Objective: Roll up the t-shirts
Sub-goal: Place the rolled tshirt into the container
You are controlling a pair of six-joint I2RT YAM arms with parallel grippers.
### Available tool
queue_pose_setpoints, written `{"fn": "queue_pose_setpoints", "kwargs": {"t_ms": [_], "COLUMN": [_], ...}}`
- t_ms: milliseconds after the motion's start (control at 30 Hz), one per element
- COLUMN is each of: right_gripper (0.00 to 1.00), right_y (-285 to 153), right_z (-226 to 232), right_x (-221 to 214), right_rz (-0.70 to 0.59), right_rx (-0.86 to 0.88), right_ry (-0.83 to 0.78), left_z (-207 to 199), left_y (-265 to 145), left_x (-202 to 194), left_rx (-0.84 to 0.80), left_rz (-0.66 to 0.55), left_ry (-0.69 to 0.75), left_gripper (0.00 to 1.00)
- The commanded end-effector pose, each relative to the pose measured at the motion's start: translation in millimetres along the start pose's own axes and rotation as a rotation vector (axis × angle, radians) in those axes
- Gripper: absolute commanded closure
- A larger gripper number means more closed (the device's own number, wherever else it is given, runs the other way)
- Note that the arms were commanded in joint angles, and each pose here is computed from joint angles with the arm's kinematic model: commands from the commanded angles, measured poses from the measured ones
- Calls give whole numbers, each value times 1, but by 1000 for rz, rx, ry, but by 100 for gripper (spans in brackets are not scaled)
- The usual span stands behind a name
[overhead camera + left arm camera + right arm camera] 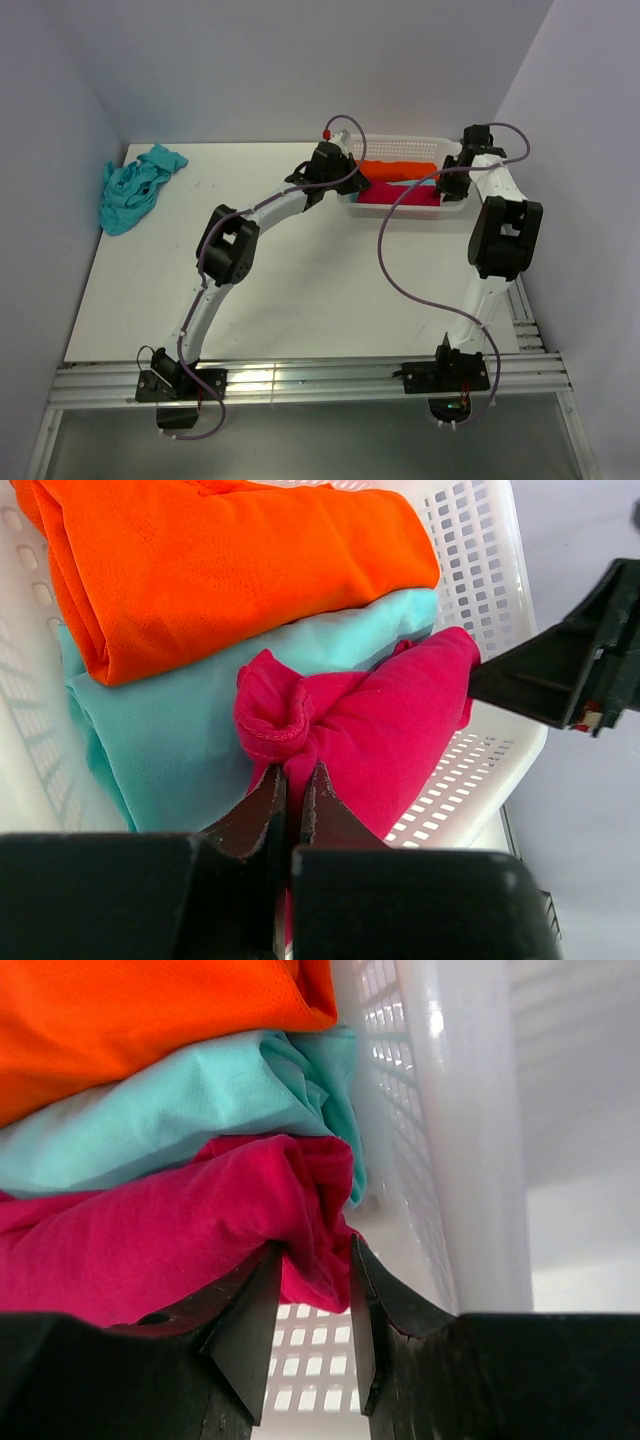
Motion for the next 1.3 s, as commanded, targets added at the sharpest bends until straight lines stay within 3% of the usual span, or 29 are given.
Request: {"fn": "queue_pose_setpoints", "kwargs": {"t_ms": [0, 233, 400, 500, 700, 1067, 1267], "right_gripper": [60, 57, 68, 78, 87, 92, 93], "right_y": [-39, -67, -73, -70, -63, -35, -21], "right_z": [-1, 8, 24, 42, 79, 140, 138], "right_x": [27, 35, 37, 34, 28, 2, -20], "right_rz": [-164, -216, -218, -198, -161, -29, 27], "right_rx": [-16, 24, 151, 232, 345, 420, 398], "right_ry": [-16, -15, -21, -37, -65, -138, -153], "left_z": [31, 31, 30, 33, 41, 44, 56], "left_y": [3, 4, 3, 3, 1, -1, -1], "left_x": [-13, -14, -14, -14, -20, -23, -31], "left_rx": [93, 89, 90, 102, 120, 122, 151], "left_rz": [35, 39, 36, 33, 42, 54, 84], "left_ry": [5, -3, -6, -5, -7, 3, 14], "left_gripper": [100, 100, 100, 100, 100, 100, 100]}}
Point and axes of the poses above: each gripper's point midway between its finger pads, its own y axis out along the fingers, its own z axis along the line the jaws close on, x = y × z, the point moved 6 cm from there along -y, back along the fingers, and after that the axes turned 6 degrees about -y, right-handed, at the moved point
